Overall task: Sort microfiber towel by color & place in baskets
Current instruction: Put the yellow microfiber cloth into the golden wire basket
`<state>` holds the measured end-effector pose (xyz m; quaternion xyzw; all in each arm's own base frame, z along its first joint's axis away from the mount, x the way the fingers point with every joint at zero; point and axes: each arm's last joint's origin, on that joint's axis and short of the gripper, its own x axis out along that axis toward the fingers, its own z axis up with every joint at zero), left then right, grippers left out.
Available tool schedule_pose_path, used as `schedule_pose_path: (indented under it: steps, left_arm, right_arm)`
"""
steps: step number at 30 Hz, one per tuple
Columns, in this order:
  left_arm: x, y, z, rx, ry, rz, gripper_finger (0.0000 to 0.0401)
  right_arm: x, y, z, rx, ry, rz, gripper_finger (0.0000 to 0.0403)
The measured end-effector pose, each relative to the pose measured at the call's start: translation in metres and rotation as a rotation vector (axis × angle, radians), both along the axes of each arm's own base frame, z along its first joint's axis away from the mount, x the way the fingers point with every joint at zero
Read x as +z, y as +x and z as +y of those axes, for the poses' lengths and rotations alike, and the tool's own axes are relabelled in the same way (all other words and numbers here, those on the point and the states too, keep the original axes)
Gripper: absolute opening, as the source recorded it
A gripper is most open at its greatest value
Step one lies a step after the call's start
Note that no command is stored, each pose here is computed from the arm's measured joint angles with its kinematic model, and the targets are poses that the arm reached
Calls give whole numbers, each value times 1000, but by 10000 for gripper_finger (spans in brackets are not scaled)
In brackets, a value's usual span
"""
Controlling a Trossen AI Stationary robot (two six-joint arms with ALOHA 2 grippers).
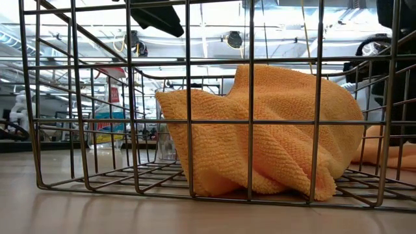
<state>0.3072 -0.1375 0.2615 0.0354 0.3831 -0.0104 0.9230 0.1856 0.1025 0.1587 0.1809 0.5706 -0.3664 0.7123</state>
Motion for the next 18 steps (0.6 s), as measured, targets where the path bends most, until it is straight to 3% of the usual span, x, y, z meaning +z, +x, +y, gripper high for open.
schedule_pose_path:
  steps: [9,18]
  left_arm:
    - [0,0,0,4,2,-4,127]
    - [0,0,0,4,2,-4,127]
  right_arm:
    - [-15,0,-4,-21,23,-62,307]
    - [-32,-5,-6,-28,99,-91,215]
